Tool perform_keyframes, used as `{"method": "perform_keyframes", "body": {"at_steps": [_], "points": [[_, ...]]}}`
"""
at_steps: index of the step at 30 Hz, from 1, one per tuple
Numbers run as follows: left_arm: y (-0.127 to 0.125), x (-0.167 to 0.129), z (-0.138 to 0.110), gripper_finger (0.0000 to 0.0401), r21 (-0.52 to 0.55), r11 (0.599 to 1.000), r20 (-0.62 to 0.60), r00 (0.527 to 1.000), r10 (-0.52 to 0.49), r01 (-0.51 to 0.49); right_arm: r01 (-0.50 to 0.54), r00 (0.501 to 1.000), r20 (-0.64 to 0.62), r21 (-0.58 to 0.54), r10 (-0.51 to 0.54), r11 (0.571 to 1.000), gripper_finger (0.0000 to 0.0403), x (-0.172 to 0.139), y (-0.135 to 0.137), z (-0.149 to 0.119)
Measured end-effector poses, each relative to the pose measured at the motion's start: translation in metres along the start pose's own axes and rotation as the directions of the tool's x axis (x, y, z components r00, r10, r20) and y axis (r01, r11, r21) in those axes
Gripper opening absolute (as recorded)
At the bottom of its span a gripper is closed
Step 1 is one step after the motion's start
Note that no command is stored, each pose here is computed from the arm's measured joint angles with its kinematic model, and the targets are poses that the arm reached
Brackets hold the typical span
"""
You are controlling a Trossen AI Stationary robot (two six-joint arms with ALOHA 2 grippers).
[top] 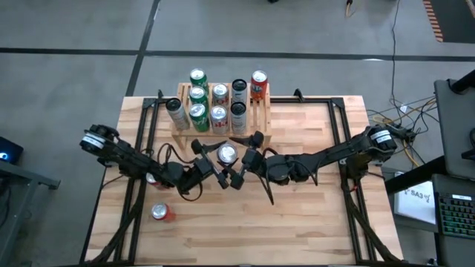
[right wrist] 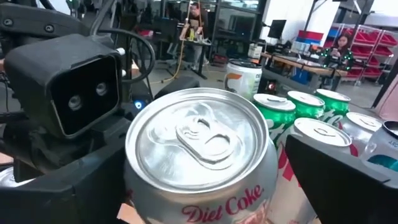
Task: Place canned beverage on shelf
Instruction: Put the white soda can on the shelf
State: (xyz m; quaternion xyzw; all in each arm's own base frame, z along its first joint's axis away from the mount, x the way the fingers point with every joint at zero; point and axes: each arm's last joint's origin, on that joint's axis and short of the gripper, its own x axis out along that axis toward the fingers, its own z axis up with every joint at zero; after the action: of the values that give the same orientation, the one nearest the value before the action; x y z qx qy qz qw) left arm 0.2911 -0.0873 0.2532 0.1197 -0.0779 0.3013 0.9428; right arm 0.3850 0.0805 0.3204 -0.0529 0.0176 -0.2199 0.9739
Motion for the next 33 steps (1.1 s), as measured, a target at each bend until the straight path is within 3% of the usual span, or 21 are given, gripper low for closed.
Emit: {"method": "perform_keyframes", "body": {"at_steps": [4,9,19,33], "points": [[0.0,0.0,0.0,0.0291,-0.001,1.0,0.0,1.0,-0.001,0.001,-0.003,1.0,0.0,-0.001,0.003,1.0,0.0367,0.0,0.0,0.0],[0.0,0.0,0.0,0.0321,-0.007,1.0,0.0,1.0,0.001,-0.001,-0.01,1.0,0.001,0.004,0.01,1.0,0.0286,0.0,0.001,0.0],[-0.003,-0.004,0.002,0.034,-0.025,1.0,0.006,1.0,-0.013,0.013,-0.019,1.0,-0.01,0.012,0.019,1.0,0.0284,-0.002,-0.001,0.001],[-0.008,-0.018,0.009,0.0342,0.025,1.0,-0.007,1.0,-0.019,0.019,-0.018,0.998,-0.057,0.039,0.02,0.999,0.0284,-0.024,-0.022,0.025]]}}
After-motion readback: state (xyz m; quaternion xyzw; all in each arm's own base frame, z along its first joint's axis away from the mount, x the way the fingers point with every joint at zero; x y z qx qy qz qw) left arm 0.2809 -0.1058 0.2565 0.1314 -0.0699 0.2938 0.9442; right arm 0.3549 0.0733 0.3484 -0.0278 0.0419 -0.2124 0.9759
